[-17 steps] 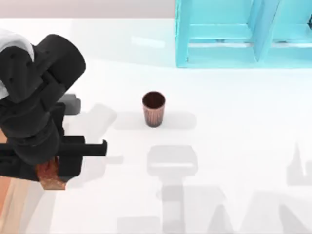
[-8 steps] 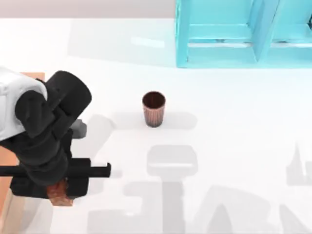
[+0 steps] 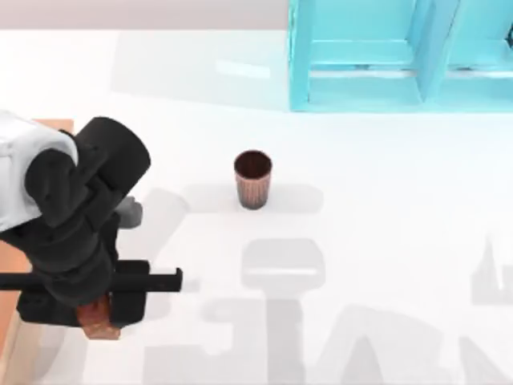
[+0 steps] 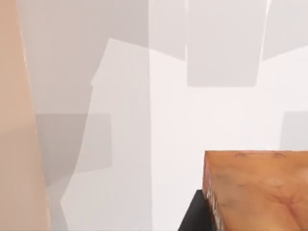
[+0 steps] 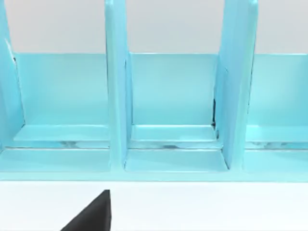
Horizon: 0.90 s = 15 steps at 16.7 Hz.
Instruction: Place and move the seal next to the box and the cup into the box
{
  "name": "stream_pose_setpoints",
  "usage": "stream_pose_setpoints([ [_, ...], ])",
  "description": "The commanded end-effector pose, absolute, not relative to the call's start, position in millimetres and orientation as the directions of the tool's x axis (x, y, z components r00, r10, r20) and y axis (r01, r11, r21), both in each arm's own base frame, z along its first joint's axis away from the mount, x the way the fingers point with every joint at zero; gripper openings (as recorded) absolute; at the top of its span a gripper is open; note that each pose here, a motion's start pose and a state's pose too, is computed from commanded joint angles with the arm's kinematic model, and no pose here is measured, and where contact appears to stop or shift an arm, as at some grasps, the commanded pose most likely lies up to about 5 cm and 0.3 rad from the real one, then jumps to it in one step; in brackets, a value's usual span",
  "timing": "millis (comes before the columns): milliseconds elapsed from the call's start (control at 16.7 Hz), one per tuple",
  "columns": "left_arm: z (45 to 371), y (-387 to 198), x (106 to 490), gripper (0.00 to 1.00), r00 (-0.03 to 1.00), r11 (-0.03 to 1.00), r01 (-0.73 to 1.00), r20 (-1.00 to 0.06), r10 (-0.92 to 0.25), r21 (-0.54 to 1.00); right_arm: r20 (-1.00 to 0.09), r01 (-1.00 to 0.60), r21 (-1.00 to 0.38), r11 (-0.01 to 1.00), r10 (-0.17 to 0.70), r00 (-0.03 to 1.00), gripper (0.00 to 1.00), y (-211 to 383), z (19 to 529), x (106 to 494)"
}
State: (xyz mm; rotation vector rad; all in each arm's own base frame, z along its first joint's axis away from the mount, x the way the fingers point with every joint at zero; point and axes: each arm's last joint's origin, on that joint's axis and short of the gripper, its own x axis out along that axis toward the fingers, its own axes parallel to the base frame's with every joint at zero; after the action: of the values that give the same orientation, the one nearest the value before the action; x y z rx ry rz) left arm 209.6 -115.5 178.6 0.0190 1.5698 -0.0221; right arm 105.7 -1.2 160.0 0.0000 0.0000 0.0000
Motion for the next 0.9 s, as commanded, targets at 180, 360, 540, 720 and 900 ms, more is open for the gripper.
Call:
stream_pose_setpoints([
  [180,178.6,-115.5,209.6,0.68,0.001,1.0,0.026,-1.0,-0.002,-0.002,0.0,0.0,0.0,1.0,0.0,1.0,1.0,-1.2,160.0,105.7],
  [360,178.6,-115.5,209.6,0.9,0.001,1.0,0.026,-1.0,-0.002,-0.002,0.0,0.0,0.0,1.0,0.0,1.0,1.0,-1.2,160.0,105.7],
  [540,178.6,-115.5,209.6,1.0,0.001,1.0,0.026,-1.0,-0.002,-0.002,0.0,0.0,0.0,1.0,0.0,1.0,1.0,-1.2,160.0,105.7],
  [720,178.6,-115.5,209.6,1.0,0.001,1.0,0.026,-1.0,-0.002,-0.002,0.0,0.0,0.0,1.0,0.0,1.0,1.0,-1.2,160.0,105.7],
  [900,178.6,-115.5,209.6,1.0,0.001,1.0,0.026,-1.0,-0.002,-0.002,0.0,0.0,0.0,1.0,0.0,1.0,1.0,-1.2,160.0,105.7],
])
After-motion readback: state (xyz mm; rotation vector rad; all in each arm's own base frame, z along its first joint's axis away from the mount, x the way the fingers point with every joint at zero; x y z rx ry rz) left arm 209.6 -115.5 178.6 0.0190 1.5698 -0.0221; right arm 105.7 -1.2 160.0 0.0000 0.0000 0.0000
